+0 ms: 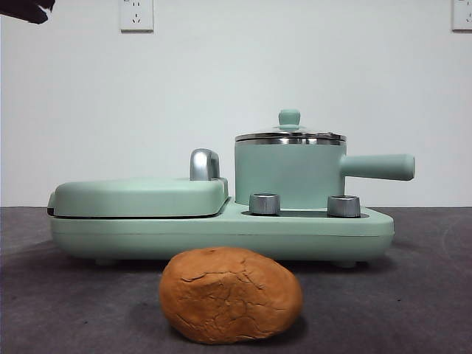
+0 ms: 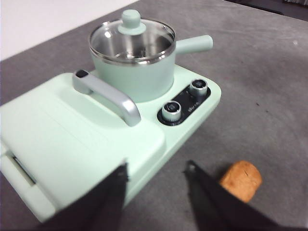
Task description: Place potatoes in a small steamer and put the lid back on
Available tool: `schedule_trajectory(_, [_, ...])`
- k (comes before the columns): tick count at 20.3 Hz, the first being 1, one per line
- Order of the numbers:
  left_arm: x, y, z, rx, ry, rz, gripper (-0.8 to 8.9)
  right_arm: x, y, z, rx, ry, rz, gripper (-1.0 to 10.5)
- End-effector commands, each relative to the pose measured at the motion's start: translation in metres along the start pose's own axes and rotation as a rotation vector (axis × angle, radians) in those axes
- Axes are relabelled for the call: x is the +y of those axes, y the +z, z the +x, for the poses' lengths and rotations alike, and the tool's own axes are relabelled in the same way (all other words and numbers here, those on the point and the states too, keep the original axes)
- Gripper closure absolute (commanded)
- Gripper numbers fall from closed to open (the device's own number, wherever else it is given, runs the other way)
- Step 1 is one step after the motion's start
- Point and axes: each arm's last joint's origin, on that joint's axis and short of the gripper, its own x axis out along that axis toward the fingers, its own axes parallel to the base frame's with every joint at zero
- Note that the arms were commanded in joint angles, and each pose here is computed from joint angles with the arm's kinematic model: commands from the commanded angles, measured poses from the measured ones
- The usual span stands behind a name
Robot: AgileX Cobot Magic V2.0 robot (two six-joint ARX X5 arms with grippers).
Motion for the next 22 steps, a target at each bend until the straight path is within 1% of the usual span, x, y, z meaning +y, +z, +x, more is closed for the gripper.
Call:
schedule_trajectory(1, [0.001,0.008,-0.002,-0.038,0.008,0.011,5.28,-0.001,0.005,-0.001,-0.01,-0.017,-0.009,6.1])
schedule_trajectory(5, [0.001,0.009,-0.002,-0.04,0.008,-0.013,5.34,-0.002,0.005,-0.001,-0.004,-0.046,0.025,6.0])
schedule_trajectory(8, [0.001,0.009,-0.002,-0.042,0.008,-0.035,5.34,-0.002,0.005,-0.001,-0.005,-0.048,0.054,6.0])
schedule_trajectory(12, [0.001,0.009,-0.002,-0.046,0.019,-0.092,5.34,-0.005,0.008,0.005,-0.007,-0.048,0.123,6.1])
schedule_trajectory(17, [0.003,0.009,-0.002,-0.035,0.063,-0.133,5.34,-0.013,0.016,0.026,-0.013,-0.043,0.191,6.1])
schedule_trajectory(22, [0.004,0.008,0.001,-0.025,0.067,-0.148,5.34,-0.024,0.02,0.061,0.015,-0.01,0.245,6.1])
